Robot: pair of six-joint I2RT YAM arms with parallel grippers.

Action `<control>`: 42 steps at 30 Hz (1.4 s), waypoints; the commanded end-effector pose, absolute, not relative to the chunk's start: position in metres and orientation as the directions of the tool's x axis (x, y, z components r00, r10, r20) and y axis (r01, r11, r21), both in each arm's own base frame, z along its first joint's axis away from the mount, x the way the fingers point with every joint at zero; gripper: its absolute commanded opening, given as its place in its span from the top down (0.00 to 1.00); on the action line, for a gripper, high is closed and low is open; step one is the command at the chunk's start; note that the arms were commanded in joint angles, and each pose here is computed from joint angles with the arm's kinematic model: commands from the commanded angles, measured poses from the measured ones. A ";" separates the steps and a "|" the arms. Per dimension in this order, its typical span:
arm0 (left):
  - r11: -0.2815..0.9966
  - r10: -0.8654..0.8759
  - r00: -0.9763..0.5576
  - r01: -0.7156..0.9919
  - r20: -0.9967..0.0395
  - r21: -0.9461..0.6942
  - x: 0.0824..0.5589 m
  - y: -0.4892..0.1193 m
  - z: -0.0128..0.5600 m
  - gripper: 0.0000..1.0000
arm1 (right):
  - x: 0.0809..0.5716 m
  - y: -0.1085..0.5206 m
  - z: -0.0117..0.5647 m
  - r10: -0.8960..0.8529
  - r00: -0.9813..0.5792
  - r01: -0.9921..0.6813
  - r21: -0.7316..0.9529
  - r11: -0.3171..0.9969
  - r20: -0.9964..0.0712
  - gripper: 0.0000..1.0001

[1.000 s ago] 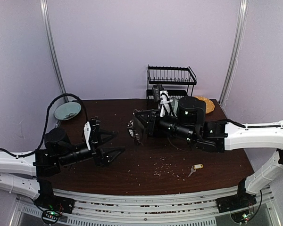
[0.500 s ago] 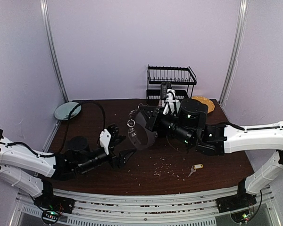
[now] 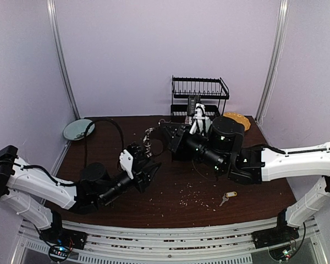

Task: Put the keys on the keyring

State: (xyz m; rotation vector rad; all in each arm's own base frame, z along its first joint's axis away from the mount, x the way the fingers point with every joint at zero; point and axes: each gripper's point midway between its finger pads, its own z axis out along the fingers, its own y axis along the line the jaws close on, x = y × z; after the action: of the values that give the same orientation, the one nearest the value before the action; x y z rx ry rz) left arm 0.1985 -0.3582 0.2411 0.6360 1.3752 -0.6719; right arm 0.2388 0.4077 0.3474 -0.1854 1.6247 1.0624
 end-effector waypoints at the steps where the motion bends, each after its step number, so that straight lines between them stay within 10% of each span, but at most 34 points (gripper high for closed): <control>1: 0.713 -0.159 0.143 0.701 -0.977 -0.013 0.206 -0.349 0.279 0.64 | 0.231 0.404 0.373 0.457 -0.333 -0.640 0.554 0.533 -0.825 1.00; 22: 0.676 -0.036 0.167 0.730 -0.985 0.099 0.189 -0.316 0.269 0.35 | 0.227 0.400 0.380 0.461 -0.319 -0.657 0.544 0.522 -0.828 1.00; 31: 0.648 -0.057 0.168 0.756 -0.984 0.091 0.189 -0.333 0.271 0.52 | 0.224 0.399 0.381 0.460 -0.323 -0.664 0.545 0.513 -0.827 1.00; 36: 0.707 -0.021 0.175 0.699 -0.984 0.109 0.204 -0.336 0.268 0.77 | 0.222 0.401 0.383 0.463 -0.328 -0.675 0.547 0.495 -0.823 1.00; 42: 0.739 -0.005 0.196 0.661 -0.981 0.128 0.213 -0.339 0.274 0.71 | 0.220 0.402 0.384 0.461 -0.328 -0.679 0.545 0.491 -0.825 1.00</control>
State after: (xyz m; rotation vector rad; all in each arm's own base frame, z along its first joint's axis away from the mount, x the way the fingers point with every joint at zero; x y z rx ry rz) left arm 0.2034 -0.3390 0.2452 0.6968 1.3608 -0.5282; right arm 0.2285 0.4078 0.3597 -0.2129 1.5846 1.1023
